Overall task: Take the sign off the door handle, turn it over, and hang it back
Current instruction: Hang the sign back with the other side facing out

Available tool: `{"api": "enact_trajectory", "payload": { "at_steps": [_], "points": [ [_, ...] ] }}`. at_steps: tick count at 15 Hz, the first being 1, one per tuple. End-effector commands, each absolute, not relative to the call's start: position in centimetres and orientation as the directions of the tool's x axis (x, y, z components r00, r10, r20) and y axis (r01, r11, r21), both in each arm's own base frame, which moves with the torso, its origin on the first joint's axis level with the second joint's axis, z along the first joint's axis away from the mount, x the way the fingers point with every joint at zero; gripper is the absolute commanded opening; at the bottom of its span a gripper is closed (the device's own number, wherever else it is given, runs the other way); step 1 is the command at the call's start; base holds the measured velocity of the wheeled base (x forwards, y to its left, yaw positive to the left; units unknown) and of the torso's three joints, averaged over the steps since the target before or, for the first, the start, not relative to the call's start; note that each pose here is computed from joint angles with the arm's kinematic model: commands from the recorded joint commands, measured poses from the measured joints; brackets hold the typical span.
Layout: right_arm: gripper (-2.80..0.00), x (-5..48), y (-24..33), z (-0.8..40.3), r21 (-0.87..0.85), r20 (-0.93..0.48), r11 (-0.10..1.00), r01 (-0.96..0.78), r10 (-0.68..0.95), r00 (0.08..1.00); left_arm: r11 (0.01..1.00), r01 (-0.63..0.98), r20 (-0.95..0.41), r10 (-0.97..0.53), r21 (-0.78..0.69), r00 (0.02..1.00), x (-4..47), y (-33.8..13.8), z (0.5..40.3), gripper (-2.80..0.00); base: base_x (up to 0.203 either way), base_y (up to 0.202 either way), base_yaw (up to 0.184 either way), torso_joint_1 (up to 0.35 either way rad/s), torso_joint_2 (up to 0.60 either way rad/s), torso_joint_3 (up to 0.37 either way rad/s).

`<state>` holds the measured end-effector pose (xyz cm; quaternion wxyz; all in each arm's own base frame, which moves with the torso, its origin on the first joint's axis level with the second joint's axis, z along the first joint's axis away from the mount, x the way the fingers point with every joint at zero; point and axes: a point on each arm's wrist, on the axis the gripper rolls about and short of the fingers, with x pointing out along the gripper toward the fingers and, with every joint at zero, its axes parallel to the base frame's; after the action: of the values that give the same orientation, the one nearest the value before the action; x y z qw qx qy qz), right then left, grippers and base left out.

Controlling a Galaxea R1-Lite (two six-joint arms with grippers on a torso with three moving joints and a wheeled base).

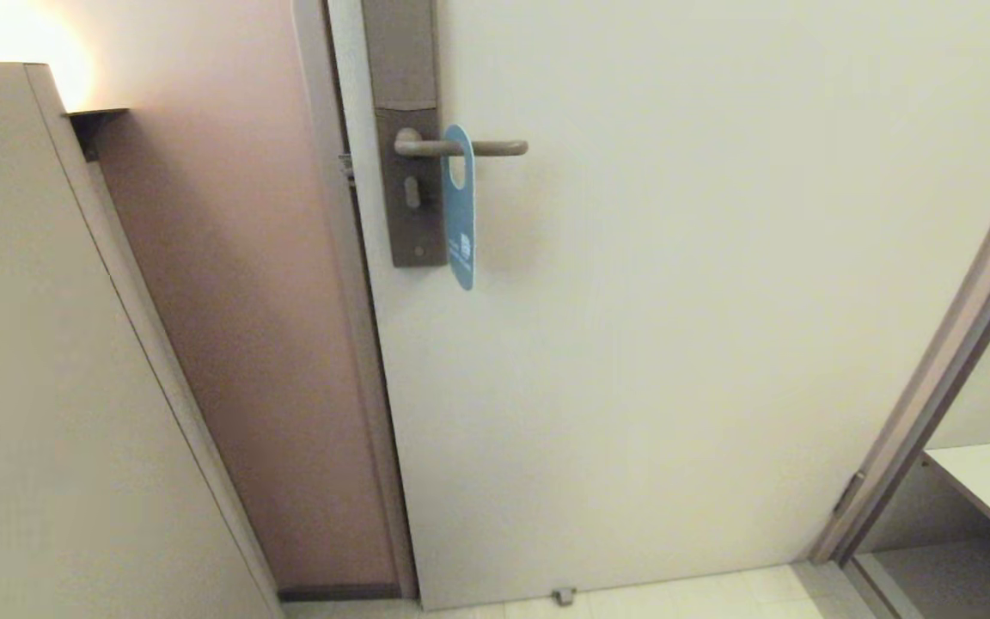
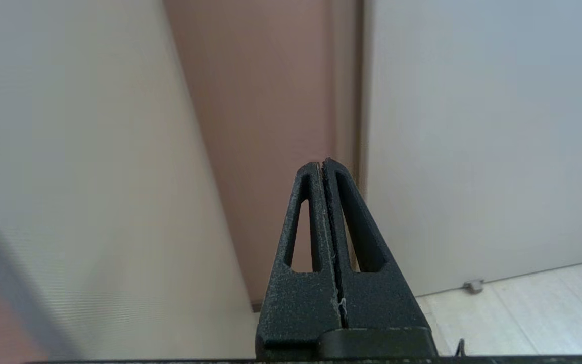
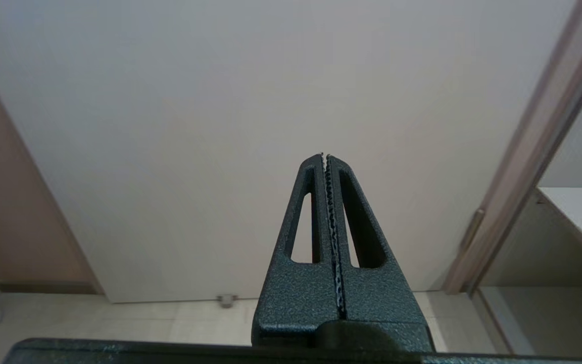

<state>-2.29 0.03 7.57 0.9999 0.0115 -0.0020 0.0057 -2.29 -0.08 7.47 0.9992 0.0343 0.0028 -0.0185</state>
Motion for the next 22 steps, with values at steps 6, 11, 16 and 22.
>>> {"api": "enact_trajectory", "payload": {
  "at_steps": [6, 11, 16, 22],
  "points": [
    [-2.8, -2.28, 0.03, 7.58, 0.021, 0.003, 1.0, -0.012, 0.012, 1.0, 0.997, 0.037, -0.008, -0.037, 0.069, 0.999, -2.28, -0.09, 7.47, -2.8, 0.0, 0.013, 0.0, 0.0, 0.0, 0.001],
    [-2.8, -2.28, 0.03, 7.58, 0.021, 0.003, 1.0, -0.013, 0.013, 1.0, 0.997, 0.037, -0.008, -0.037, 0.069, 0.999, -2.28, -0.09, 7.47, -2.8, 0.0, 0.0, 0.0, 0.0, 0.0, 0.0],
    [-2.8, -2.29, 0.02, 7.59, 0.02, 0.001, 1.0, -0.011, 0.011, 1.0, 0.997, 0.037, -0.008, -0.037, 0.069, 0.999, -2.28, -0.09, 7.47, -2.8, 0.0, 0.0, 0.0, 0.0, 0.0, 0.0],
    [-2.8, -2.24, 0.05, 7.68, -0.05, -0.024, 0.998, -0.026, 0.025, 0.999, 0.997, 0.037, -0.008, -0.037, 0.069, 0.999, -2.28, -0.09, 7.47, -2.8, 0.0, 0.0, 0.0, 0.0, 0.0, 0.0]
  ]
}}
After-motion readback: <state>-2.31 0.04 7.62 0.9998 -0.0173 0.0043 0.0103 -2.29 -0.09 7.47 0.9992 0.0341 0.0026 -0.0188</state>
